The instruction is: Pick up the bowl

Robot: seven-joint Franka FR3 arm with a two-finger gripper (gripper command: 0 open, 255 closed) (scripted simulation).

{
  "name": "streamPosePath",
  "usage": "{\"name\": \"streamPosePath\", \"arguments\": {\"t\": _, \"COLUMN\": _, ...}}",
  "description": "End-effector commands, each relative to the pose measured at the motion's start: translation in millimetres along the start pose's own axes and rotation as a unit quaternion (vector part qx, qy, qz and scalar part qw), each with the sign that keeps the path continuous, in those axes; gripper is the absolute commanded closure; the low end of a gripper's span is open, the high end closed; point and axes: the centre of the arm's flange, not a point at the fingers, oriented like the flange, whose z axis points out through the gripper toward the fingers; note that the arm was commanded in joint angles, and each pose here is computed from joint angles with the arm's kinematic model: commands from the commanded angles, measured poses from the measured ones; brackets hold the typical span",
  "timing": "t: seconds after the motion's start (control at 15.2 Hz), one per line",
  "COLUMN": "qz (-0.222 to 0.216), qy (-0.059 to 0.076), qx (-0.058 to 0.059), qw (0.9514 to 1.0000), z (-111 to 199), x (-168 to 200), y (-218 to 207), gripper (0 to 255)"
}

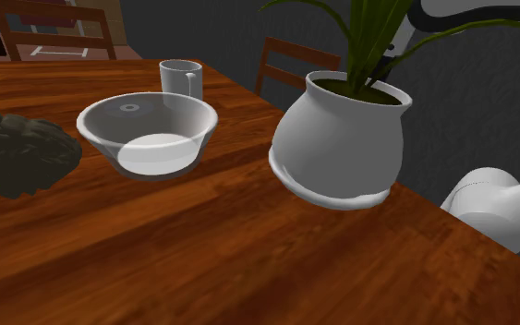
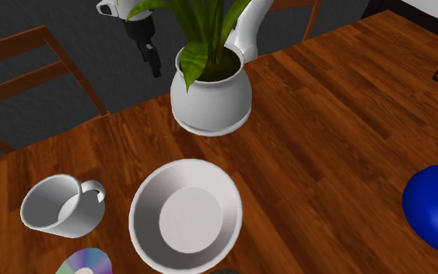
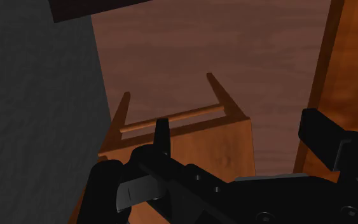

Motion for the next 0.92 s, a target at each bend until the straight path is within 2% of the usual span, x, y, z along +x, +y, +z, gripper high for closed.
{"name": "streamPosePath", "arguments": {"t": 0.0, "qz": 0.0, "qy": 0.0, "qx": 0.0, "qw": 1.0, "z": 0, "x": 0, "y": 0, "gripper": 0}}
{"name": "streamPosePath", "arguments": {"t": 0.86, "qz": -0.017, "qy": -0.015, "qx": 0.024, "qw": 0.9994, "z": -21, "x": 54, "y": -156, "gripper": 0}}
